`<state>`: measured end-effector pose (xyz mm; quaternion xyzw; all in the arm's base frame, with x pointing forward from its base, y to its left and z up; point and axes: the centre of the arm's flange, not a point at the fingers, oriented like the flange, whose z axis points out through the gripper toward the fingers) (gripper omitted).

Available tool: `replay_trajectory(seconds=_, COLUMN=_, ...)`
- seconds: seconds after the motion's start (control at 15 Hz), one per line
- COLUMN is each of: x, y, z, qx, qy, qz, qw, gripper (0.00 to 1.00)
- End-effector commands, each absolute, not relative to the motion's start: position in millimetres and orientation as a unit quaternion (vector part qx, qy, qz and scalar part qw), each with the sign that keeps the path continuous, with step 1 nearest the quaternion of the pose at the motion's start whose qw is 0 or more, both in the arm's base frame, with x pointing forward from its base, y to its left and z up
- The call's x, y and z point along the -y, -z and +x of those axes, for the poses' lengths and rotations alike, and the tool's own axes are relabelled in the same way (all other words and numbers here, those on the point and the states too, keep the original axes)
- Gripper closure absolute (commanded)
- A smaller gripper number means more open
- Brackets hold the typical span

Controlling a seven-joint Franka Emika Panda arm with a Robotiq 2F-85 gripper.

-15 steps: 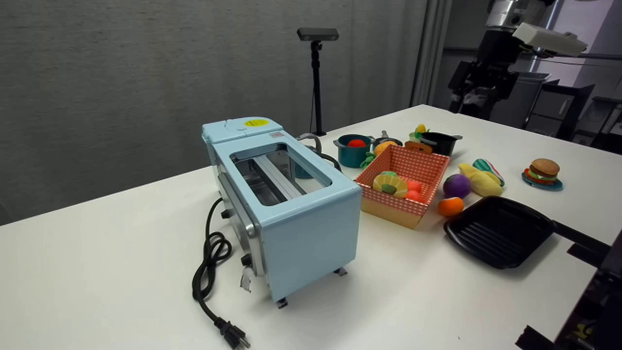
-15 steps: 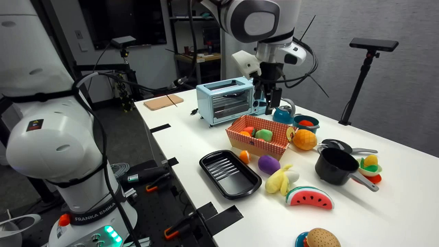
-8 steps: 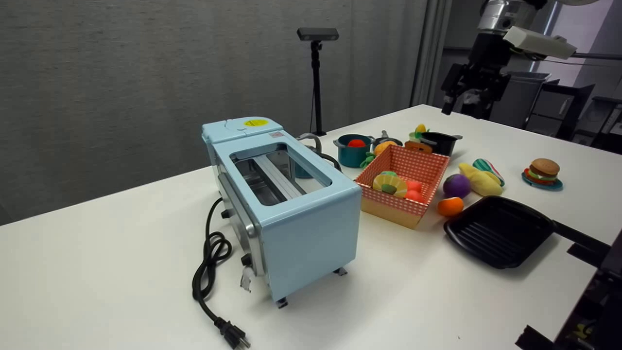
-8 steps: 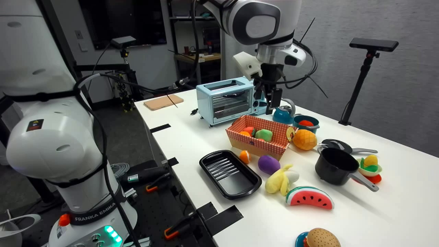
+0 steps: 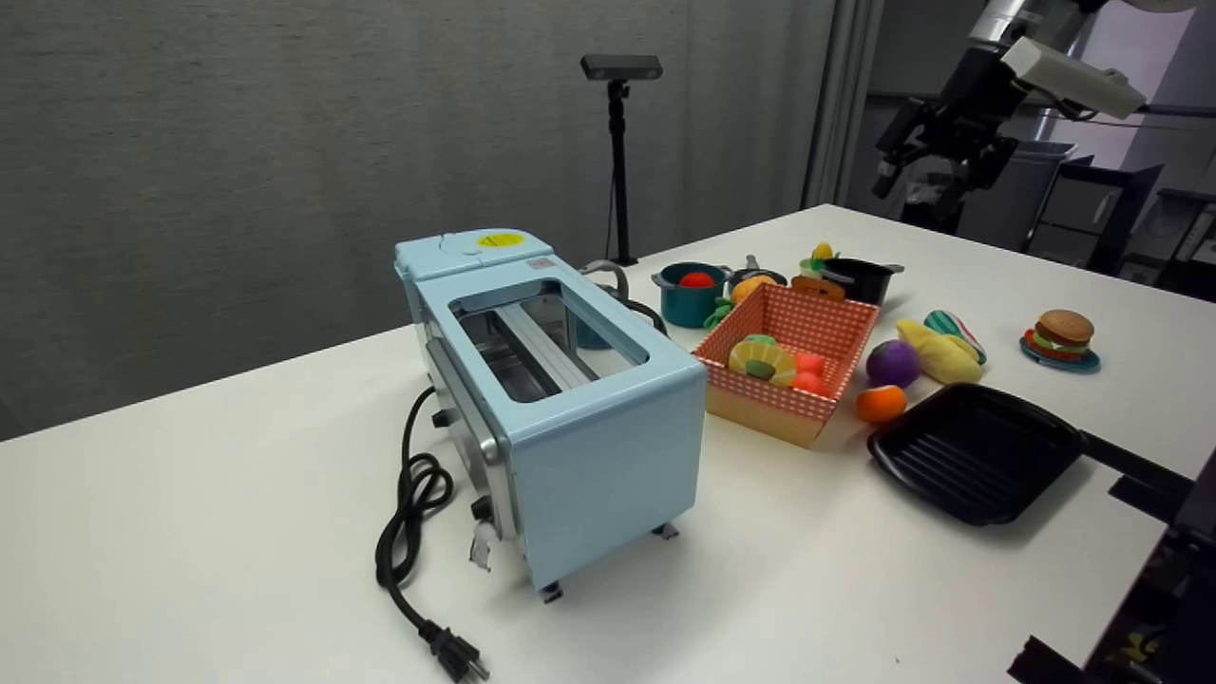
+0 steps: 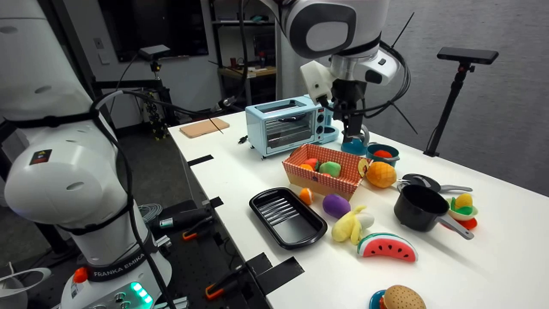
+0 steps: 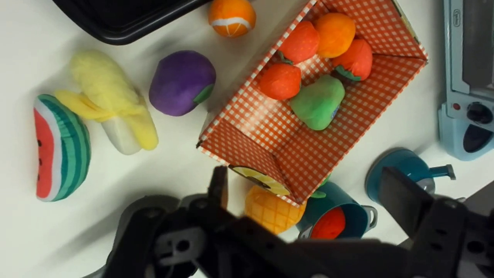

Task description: Put the banana plushy in the box

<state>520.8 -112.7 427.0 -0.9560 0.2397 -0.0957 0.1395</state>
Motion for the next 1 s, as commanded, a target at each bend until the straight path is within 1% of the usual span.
replay_trajectory(seconds=0.0, x=119, y=-432, z=489, qx=-0.253, qy=0.117, qz=-0.949, qw=0.148, gripper=0.00)
replay_trajectory(seconds=0.53, x=105, y=-453, z=426, qx=-0.241, qy=0.152, qz=-0.947, qw=0.149, gripper=0.00)
replay_trajectory(seconds=0.93, x=128, y=-454, z=441, qx=-0.286, qy=0.162, qz=-0.924, qw=0.197, gripper=0.00)
